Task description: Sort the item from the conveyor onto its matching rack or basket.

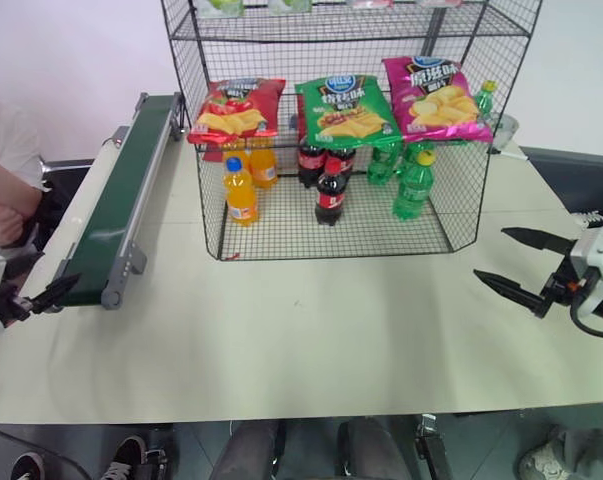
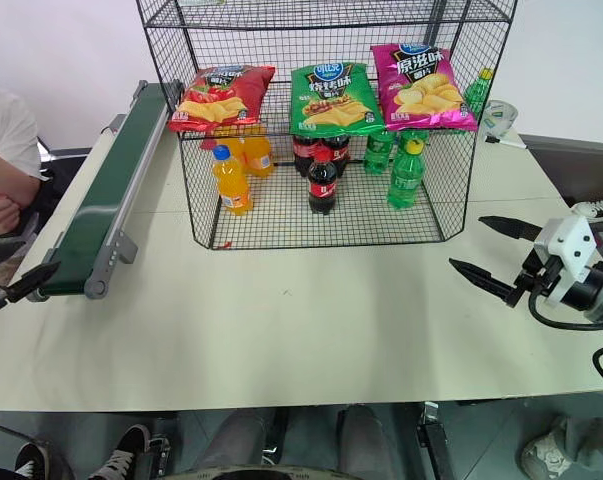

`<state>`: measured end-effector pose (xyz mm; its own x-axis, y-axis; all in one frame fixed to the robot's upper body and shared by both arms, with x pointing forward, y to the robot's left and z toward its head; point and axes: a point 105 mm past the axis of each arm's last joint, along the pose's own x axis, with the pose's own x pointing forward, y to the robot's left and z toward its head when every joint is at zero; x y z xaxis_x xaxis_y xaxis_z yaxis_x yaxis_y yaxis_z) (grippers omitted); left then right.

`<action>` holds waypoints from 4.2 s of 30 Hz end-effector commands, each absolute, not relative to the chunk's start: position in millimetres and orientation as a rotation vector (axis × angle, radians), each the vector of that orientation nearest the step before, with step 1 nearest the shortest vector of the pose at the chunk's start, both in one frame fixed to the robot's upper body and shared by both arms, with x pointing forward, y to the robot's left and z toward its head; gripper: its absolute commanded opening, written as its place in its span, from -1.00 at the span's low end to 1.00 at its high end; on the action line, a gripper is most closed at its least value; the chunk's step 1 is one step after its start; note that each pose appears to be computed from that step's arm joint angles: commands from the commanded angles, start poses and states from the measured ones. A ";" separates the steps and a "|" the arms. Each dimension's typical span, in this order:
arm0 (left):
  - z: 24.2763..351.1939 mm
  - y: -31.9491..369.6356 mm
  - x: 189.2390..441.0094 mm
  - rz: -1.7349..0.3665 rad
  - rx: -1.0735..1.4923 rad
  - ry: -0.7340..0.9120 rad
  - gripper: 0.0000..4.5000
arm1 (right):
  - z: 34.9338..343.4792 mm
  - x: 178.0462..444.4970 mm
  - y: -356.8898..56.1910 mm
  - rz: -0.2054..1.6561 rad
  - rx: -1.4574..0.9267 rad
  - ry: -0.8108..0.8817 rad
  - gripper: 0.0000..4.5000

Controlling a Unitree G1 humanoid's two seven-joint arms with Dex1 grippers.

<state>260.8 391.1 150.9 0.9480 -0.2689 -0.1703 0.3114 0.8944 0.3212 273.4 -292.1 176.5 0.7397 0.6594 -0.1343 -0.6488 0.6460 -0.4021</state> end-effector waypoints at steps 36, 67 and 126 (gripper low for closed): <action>156.1 376.0 253.8 -0.370 0.433 0.015 0.68 | 180.6 280.1 -287.2 0.751 -0.476 -0.063 1.00; 160.3 349.0 253.9 -0.415 0.443 -0.020 0.68 | 184.4 288.0 -274.4 0.778 -0.456 -0.089 1.00; 135.0 406.1 216.7 -0.038 1.288 0.091 0.68 | 136.7 288.6 -85.5 1.319 -0.257 -0.199 1.00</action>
<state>216.1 401.2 127.5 0.9916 0.0090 -0.1293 0.1188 0.3370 0.9340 286.1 -84.2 125.5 0.2355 0.9715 -0.0266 -0.9416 0.2213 -0.2539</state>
